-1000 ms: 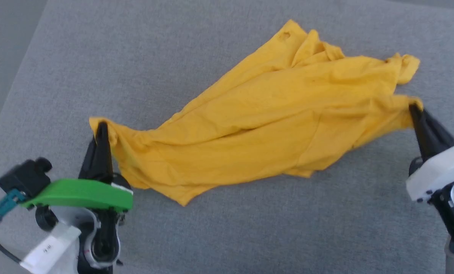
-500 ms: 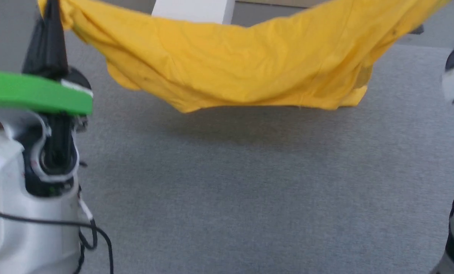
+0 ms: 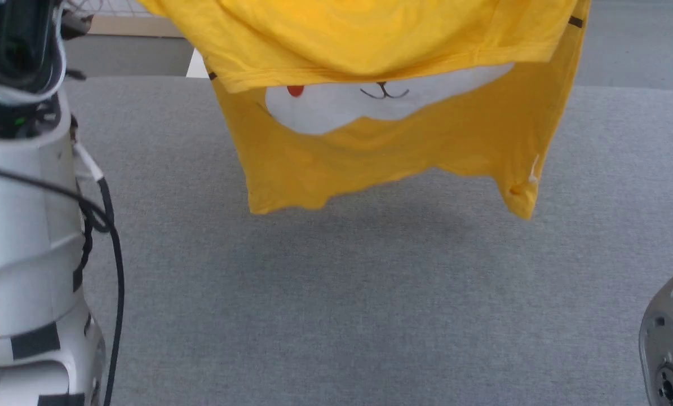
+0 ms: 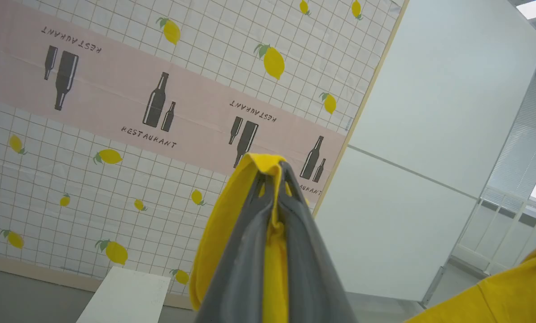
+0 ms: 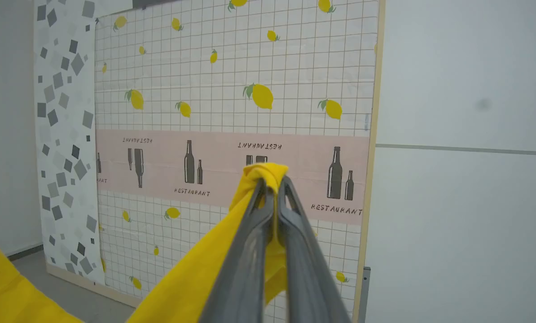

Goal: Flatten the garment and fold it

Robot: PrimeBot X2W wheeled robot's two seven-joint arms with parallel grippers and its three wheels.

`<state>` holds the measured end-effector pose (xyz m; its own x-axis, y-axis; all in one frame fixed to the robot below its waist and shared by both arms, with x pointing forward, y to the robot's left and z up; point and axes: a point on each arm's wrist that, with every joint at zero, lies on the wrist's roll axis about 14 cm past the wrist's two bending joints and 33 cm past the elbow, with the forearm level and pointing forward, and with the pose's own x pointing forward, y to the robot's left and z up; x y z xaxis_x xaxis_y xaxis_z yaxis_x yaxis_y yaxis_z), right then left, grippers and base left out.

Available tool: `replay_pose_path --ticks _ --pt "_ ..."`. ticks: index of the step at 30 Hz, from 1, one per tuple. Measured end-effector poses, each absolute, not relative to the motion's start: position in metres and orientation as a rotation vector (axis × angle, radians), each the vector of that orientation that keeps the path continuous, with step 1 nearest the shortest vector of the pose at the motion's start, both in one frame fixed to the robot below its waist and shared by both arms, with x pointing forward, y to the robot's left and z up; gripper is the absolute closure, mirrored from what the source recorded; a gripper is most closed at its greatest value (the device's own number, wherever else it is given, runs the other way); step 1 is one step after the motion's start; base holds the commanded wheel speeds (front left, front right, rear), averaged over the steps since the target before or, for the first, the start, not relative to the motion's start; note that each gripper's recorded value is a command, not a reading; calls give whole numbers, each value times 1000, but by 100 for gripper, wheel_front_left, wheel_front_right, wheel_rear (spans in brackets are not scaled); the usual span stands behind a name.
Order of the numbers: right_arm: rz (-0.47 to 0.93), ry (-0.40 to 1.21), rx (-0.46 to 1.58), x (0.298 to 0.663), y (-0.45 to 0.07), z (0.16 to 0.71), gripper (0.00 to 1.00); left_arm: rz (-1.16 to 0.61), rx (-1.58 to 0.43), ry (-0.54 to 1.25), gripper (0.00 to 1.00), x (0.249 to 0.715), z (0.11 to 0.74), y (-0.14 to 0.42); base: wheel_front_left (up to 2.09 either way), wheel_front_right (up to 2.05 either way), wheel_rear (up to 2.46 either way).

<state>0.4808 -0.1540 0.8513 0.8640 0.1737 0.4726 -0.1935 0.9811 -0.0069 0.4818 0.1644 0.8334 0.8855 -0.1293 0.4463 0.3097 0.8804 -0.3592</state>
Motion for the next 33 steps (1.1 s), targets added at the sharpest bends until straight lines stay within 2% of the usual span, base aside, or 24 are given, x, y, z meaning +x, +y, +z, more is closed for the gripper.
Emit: replay_pose_path --ticks 6,13,23,33 --pt "172 -413 6 493 -156 850 100 -212 -449 -327 100 503 837 155 0 0 0" --pt "132 -322 -49 532 -157 835 100 -104 -433 -347 100 538 845 168 0 0 0" --pt "84 -417 -133 602 -150 849 100 -34 -483 -583 100 589 878 174 0 0 0" --pt "93 -401 -187 687 -137 774 100 -13 -557 -619 100 665 794 187 0 0 0"
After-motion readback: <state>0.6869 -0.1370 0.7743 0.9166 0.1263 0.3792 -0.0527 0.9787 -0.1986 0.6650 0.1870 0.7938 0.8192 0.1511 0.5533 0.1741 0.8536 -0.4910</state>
